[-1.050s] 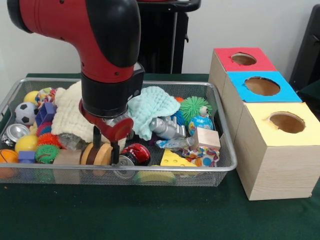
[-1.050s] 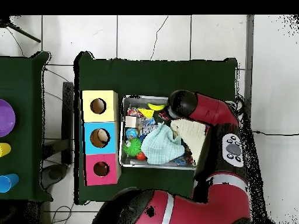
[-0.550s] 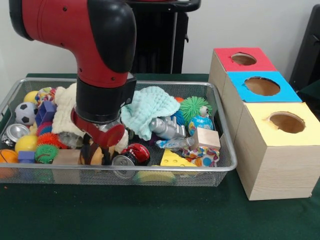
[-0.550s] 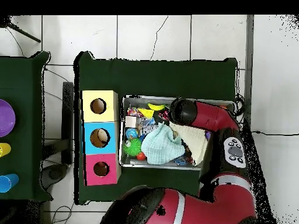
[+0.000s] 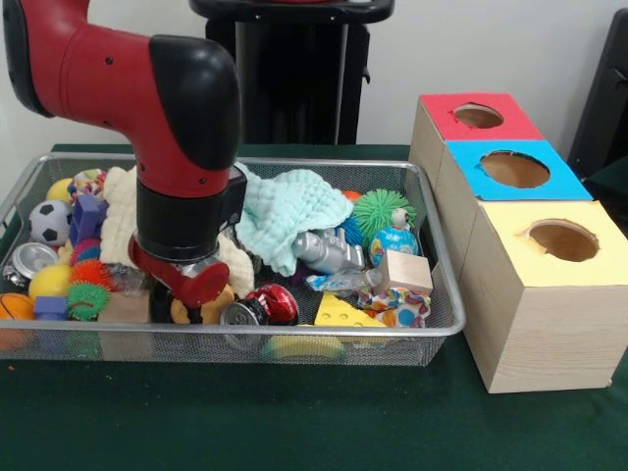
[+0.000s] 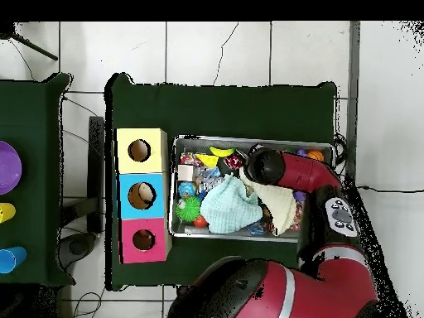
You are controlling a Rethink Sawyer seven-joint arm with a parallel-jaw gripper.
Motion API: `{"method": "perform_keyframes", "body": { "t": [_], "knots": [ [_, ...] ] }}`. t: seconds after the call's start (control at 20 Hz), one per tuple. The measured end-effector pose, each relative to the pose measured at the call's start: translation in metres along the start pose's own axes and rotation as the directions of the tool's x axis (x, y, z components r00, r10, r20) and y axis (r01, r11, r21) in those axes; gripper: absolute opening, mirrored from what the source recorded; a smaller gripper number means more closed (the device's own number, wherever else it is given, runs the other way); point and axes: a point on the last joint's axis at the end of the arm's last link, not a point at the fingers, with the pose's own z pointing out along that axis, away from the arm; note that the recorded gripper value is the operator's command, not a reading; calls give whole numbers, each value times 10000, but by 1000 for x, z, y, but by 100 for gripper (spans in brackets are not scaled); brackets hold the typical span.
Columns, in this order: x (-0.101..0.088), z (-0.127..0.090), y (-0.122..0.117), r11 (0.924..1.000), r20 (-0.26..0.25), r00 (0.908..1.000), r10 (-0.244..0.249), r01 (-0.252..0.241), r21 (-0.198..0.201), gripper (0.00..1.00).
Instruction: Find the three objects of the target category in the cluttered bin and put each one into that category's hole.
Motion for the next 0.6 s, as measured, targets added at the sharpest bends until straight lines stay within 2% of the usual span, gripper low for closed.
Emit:
{"method": "perform_keyframes", "body": {
  "t": [0.25, 0.6],
  "knots": [
    [6, -5, -7, 9996, -300, 9993, 228, -233, -162, 100],
    [20, -22, -9, 9998, -515, 9986, 153, -160, -134, 100]
  ]
}}
